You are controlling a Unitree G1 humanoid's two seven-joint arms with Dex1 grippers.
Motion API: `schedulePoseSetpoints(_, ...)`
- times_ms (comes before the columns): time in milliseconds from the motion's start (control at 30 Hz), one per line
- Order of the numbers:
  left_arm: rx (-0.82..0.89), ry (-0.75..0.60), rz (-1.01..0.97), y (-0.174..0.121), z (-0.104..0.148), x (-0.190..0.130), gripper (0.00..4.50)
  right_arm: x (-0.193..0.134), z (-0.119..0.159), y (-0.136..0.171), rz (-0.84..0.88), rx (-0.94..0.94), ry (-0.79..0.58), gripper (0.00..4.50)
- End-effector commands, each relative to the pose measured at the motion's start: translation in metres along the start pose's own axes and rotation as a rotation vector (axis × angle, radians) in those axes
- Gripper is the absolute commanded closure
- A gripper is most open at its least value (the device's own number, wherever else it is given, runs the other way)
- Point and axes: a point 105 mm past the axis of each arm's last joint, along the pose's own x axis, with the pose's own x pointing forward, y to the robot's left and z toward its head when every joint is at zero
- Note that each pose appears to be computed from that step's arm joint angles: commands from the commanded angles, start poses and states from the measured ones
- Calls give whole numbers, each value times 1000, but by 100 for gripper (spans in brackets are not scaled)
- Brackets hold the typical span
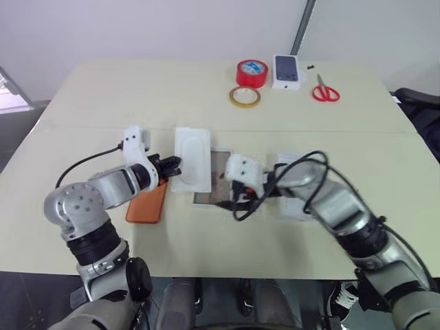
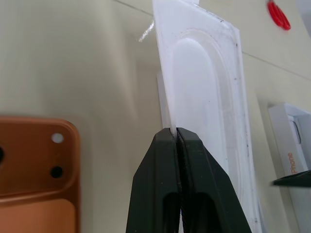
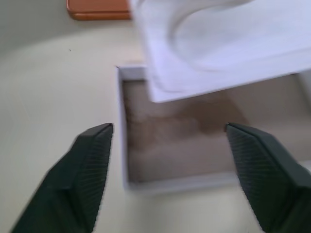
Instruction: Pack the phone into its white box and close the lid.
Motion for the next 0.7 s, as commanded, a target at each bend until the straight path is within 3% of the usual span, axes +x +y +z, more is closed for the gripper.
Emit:
schedulePoseSetpoints(33,21,-3,-26,-15,-3,2,450,-19,3,-14,-66,26,-33,92)
schedulePoseSetpoints(267,-3,53,-13,-23,-20,13,450,-26,-1,-33,-152,71,-44,92)
schedulePoseSetpoints(600,-9,71,-25,-29,-26,16,450,-18,-7,-29,-154,72,-41,92)
schedulePoseSetpoints(700,-4,77,-43,-33,-27,16,358,-16,-4,-27,-150,72,-51,88)
